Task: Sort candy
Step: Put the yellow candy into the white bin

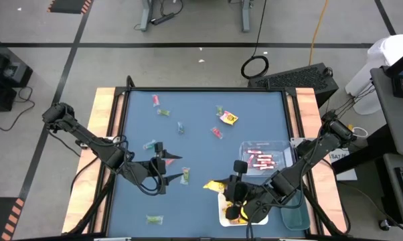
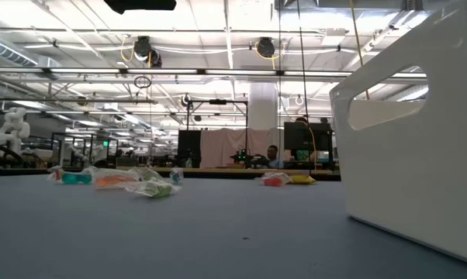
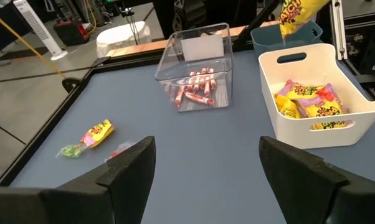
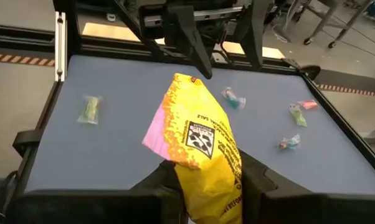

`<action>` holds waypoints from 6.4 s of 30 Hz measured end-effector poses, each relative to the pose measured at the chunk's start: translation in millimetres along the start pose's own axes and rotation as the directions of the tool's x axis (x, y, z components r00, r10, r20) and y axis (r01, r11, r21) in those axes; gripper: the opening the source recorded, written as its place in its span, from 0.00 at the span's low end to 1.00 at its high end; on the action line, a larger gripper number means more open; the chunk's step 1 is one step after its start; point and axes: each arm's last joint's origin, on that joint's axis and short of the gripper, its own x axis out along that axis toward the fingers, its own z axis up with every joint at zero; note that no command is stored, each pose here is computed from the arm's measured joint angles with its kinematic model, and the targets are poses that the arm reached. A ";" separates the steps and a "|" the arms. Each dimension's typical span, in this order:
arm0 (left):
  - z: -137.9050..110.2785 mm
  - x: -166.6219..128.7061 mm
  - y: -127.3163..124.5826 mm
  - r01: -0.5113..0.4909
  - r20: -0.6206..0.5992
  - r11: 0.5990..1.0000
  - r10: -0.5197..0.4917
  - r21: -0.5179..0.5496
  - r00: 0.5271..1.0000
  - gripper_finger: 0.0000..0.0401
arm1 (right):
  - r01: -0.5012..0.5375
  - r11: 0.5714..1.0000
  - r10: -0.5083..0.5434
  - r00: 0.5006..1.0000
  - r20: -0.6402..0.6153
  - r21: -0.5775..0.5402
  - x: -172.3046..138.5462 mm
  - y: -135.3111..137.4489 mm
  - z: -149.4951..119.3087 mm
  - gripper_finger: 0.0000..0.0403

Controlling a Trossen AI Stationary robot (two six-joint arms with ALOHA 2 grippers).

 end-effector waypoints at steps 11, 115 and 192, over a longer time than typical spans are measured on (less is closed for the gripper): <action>-0.1 0.0 0.0 0.000 -0.002 1.000 0.000 0.001 1.000 0.72 | -0.130 0.991 0.130 0.989 -0.065 0.009 -0.6 3.6 -3.1 0.17; -22.2 39.3 34.5 -0.108 -0.186 0.943 0.173 0.316 0.967 0.72 | 0.404 0.913 -0.316 0.607 -0.729 -0.060 129.6 -267.3 -23.8 0.51; -3.2 28.8 37.3 -0.054 -0.068 0.992 0.062 0.113 0.996 0.72 | 0.146 0.985 -0.132 0.982 -0.138 0.096 -33.5 -97.2 -33.7 0.00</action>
